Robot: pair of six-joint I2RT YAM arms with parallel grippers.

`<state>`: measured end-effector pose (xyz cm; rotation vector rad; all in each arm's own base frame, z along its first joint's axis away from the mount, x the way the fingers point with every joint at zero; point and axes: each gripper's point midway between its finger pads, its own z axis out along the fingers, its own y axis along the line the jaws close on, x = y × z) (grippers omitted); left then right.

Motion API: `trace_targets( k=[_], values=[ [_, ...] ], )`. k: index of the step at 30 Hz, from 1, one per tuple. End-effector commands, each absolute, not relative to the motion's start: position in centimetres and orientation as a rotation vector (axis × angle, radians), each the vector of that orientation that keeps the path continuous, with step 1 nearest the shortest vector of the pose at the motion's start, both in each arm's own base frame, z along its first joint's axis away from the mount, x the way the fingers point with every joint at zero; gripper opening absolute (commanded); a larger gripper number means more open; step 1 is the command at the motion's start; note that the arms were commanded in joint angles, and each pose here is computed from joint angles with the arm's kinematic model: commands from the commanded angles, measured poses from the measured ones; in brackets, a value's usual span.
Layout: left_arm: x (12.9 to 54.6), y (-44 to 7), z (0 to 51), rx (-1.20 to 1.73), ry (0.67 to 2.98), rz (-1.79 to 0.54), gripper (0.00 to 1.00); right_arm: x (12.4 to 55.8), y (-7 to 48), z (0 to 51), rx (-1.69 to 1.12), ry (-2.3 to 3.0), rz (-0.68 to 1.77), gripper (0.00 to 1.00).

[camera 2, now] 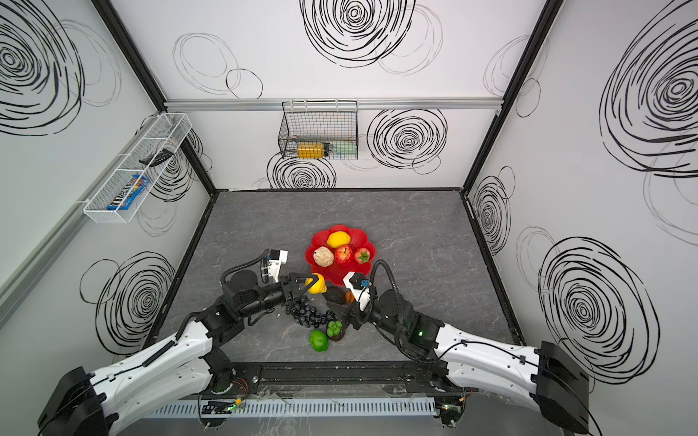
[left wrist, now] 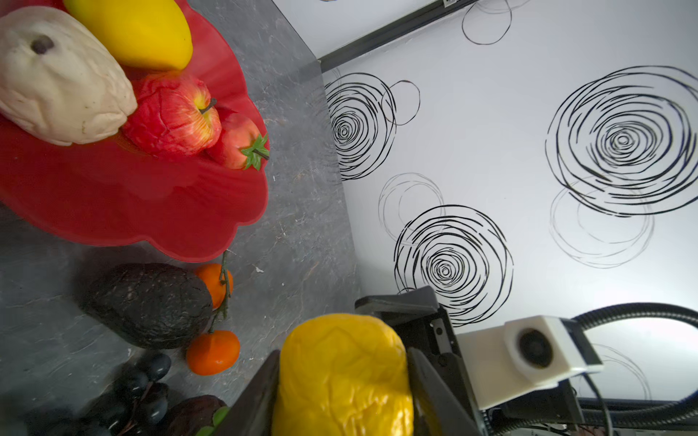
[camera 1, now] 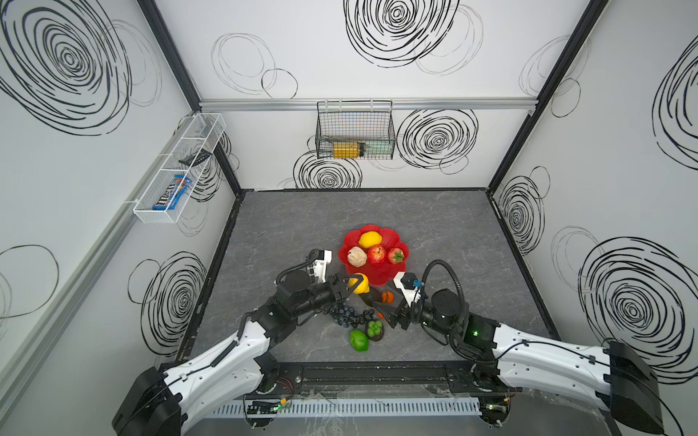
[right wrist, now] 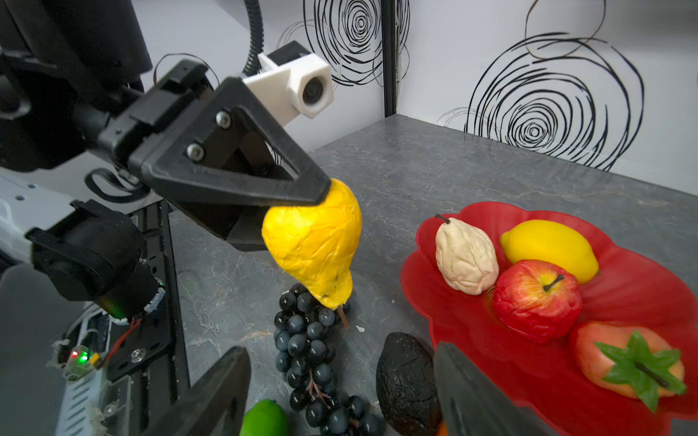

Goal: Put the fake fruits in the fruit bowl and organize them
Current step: 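Close the left gripper on the yellow pear held by the right gripper, then open the right gripper below the pear while the left gripper holds it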

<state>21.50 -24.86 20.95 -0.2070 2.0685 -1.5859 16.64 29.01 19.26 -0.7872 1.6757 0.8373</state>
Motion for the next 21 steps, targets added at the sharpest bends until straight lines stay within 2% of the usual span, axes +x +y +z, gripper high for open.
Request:
trace_targets(
  k=[1, 6, 8, 18, 21],
  values=[
    [21.6, -24.9, 23.5, -0.254, 1.956, -1.680, 0.47, 16.2, 29.6, 20.0, -0.828, 1.591, 0.859, 0.74],
    [21.2, -25.2, 23.8, -0.255, 1.956, -1.698, 0.47, 16.4, 29.6, 20.1, -0.848, 1.552, 0.855, 0.63],
    [21.0, -25.3, 23.8, -0.252, 1.959, -1.704, 0.47, 16.6, 29.6, 20.2, -0.850, 1.545, 0.846, 0.55],
    [20.5, -25.6, 23.6, -0.243, 1.976, -1.709, 0.47, 16.5, 30.3, 20.1, -0.901, 1.533, 0.838, 0.33],
    [20.5, -25.6, 23.4, -0.248, 1.977, -1.710, 0.47, 16.6, 30.3, 20.3, -0.896, 1.532, 0.838, 0.31]
  ],
)
